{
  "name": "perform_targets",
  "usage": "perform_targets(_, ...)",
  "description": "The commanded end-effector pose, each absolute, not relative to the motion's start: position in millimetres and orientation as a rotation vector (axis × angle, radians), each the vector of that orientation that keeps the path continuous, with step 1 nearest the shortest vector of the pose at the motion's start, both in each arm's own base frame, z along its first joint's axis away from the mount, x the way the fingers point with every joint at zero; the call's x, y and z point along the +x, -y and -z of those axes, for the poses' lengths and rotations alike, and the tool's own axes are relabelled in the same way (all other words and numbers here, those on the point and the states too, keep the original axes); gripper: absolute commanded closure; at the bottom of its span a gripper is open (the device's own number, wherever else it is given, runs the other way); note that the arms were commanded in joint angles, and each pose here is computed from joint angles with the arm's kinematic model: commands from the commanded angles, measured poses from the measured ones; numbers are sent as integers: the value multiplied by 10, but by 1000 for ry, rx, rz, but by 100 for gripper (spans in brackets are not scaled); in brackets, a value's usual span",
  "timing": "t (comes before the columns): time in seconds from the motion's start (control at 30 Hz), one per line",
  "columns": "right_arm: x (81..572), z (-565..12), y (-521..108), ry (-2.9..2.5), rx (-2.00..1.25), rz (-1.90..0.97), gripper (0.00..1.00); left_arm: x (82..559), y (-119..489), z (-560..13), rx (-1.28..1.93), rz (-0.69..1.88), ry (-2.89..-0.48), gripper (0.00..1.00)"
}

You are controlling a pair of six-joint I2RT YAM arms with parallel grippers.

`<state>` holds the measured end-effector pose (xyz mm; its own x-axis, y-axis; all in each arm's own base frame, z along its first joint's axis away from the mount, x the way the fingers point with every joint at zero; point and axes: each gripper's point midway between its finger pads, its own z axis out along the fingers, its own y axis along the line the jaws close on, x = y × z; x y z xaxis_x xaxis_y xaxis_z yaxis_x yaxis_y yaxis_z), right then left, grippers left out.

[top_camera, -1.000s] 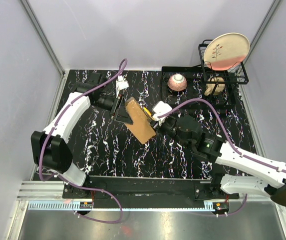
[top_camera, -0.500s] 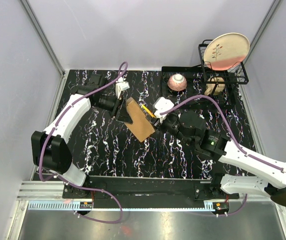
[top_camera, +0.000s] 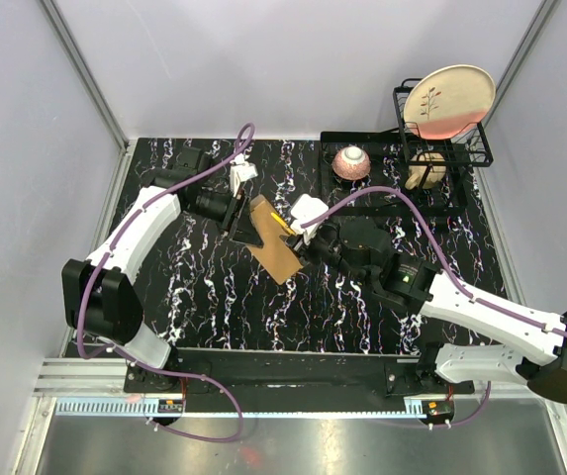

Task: Unpack the express box
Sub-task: Cut the express box.

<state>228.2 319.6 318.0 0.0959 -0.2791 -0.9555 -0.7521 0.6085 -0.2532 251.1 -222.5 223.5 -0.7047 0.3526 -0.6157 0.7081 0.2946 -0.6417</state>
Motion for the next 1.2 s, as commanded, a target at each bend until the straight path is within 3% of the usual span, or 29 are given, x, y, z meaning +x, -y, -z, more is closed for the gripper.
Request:
perform_targets(0.0, 2298, -3504, -3210, -1405, -861, -467, 100, 2371, 2273, -2533, 1033, 1441, -2066, 89)
perform_targets(1.17, 2314, -3272, -3217, -1468, -848, -470, 100, 2275, 2287, -2685, 1066, 1484, -2016, 89)
